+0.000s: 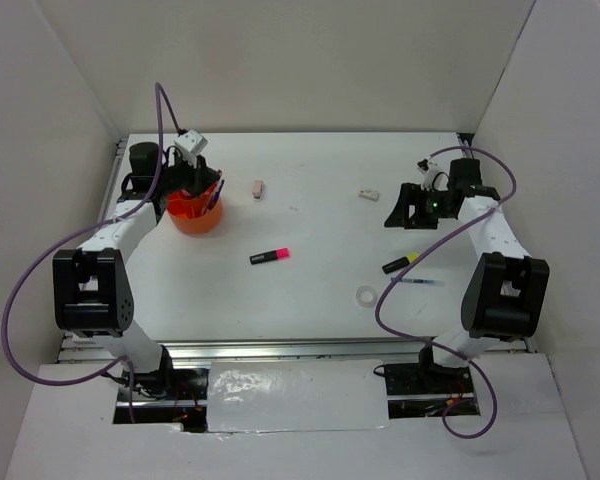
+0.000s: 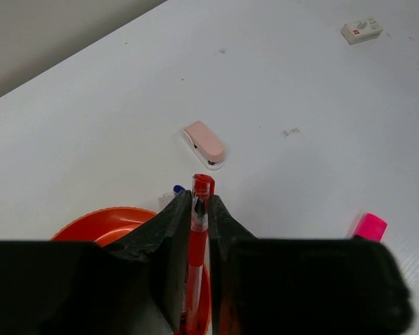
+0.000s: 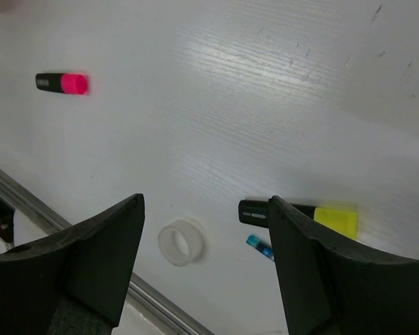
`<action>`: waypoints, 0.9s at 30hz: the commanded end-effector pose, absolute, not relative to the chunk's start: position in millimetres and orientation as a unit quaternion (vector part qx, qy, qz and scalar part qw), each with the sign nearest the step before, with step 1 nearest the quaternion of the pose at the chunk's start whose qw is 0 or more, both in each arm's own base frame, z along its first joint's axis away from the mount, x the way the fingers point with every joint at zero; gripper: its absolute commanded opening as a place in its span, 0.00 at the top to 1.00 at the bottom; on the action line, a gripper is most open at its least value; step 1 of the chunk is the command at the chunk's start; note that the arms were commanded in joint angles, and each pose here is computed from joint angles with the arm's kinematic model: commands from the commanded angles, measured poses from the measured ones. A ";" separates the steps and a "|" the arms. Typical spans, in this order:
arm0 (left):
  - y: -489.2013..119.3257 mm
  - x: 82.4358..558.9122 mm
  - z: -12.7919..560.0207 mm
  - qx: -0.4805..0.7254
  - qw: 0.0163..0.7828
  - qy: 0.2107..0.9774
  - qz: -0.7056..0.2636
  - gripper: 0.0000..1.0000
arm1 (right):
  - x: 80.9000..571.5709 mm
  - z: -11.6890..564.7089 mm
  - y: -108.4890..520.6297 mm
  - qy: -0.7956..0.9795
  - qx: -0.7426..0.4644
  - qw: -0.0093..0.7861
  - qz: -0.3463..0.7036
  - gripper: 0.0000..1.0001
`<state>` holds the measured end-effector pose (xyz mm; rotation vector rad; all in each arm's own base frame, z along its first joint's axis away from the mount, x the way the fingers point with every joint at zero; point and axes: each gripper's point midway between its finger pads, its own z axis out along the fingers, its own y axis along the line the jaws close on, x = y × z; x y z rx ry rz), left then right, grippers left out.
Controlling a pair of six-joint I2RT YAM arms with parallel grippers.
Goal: Sort the stationery into containers
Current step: Place the pen in the storage box.
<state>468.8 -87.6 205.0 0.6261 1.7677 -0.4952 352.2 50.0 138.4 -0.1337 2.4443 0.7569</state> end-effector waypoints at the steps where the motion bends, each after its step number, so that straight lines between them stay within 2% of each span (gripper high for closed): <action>1: -90.0 473.8 211.9 0.288 0.584 0.732 -0.201 0.69 | 349.3 135.3 39.5 0.925 -0.085 0.281 0.243 0.22; 4: -89.5 473.5 214.9 0.285 0.585 0.732 -0.200 0.60 | 341.5 127.1 31.4 0.933 -0.092 0.264 0.225 0.21; 5: -88.4 473.1 215.3 0.283 0.585 0.733 -0.199 0.52 | 338.9 124.3 28.6 0.934 -0.101 0.260 0.221 0.21; 7: -87.4 473.7 221.7 0.277 0.590 0.733 -0.197 0.42 | 333.9 120.4 20.9 0.938 -0.107 0.253 0.211 0.20; 8: -88.0 473.0 223.9 0.276 0.590 0.733 -0.197 0.41 | 331.9 119.7 18.4 0.939 -0.112 0.251 0.207 0.20; 12: -90.2 466.2 244.9 0.269 0.594 0.731 -0.201 0.41 | 311.4 111.6 0.8 0.948 -0.142 0.222 0.181 0.23; 15: -102.0 462.3 281.6 0.290 0.591 0.724 -0.206 0.42 | 296.1 106.6 -20.8 0.952 -0.186 0.196 0.141 0.29; 21: -159.9 425.1 291.5 0.351 0.563 0.713 -0.228 0.44 | 278.7 90.0 -54.7 0.951 -0.266 0.144 0.072 0.41; 27: -177.8 410.6 283.0 0.355 0.543 0.718 -0.251 0.44 | 263.9 60.2 -44.0 0.932 -0.342 0.105 0.055 0.45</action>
